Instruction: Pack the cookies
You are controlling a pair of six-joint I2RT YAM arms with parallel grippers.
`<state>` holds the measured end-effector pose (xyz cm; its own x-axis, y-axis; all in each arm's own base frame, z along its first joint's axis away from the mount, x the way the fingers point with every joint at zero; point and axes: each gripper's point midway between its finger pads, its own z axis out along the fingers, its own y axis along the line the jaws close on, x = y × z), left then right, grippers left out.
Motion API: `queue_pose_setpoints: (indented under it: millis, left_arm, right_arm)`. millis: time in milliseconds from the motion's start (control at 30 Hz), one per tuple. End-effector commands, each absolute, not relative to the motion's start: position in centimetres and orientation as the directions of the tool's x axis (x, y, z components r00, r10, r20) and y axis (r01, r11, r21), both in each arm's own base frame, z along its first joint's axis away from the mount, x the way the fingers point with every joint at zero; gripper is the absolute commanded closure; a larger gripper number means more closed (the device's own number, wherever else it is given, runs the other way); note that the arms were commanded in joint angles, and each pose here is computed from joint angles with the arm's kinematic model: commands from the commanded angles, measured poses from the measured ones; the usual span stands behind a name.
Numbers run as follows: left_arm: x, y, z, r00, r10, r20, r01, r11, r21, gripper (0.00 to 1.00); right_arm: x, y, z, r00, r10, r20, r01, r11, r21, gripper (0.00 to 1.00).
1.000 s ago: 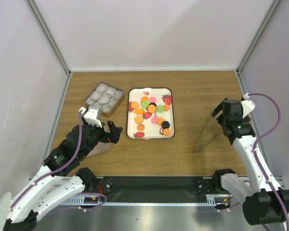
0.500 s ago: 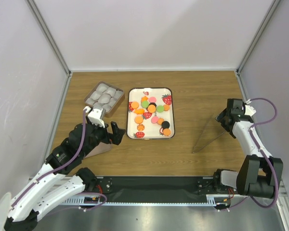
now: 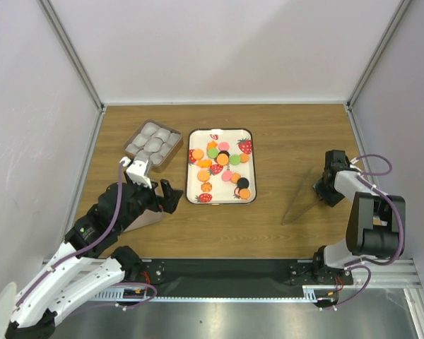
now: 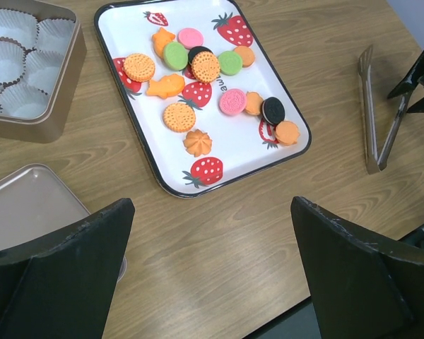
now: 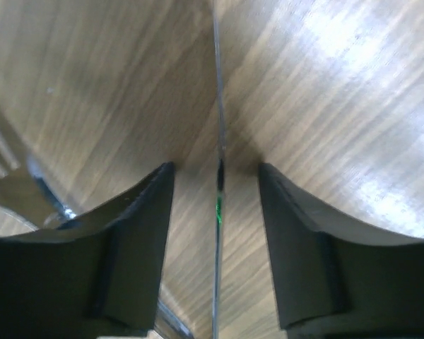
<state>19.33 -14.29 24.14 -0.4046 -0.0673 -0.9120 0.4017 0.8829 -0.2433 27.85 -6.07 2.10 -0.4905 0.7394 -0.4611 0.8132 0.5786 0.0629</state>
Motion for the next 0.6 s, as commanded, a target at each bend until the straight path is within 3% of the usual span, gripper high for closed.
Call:
queue_pose_setpoints:
  millis: [0,100,133,167,367,567]
  left_arm:
    - [19.7,-14.0,24.8,-0.385,-0.079,-0.919,0.389,0.89,-0.239,0.0]
    - [19.8,-14.0,24.3,-0.399,-0.067,-0.915,0.383,0.894,-0.233,0.0]
    - [19.9,-14.2,24.4,-0.398,-0.067,-0.915,0.389,0.891,-0.234,0.0]
    - [19.9,-14.4,24.3,-0.403,-0.062,-0.913,0.396,0.888,-0.234,0.0]
    - [19.5,-17.7,24.8,-0.452,-0.068,-0.889,0.505,0.802,-0.318,0.0]
    - [19.6,-21.5,28.4,-0.532,-0.173,-0.829,0.607,0.605,-0.516,0.0]
  right_arm:
    - [29.5,-6.3,2.2,-0.458,0.751,-0.476,0.822,0.562,0.095,0.46]
    - [29.4,-6.4,1.7,-0.468,0.753,-0.462,0.825,0.56,0.075,0.75]
    - [29.4,-6.4,1.7,-0.471,0.751,-0.463,0.824,0.562,0.074,0.9]
    - [29.4,-6.4,1.9,-0.472,0.749,-0.465,0.823,0.564,0.073,0.97]
    - [31.1,-5.8,6.8,-0.464,0.72,-0.516,0.764,0.62,0.179,1.0]
    - [35.3,-0.4,18.3,-0.418,0.694,-0.586,0.483,0.716,0.504,1.0]
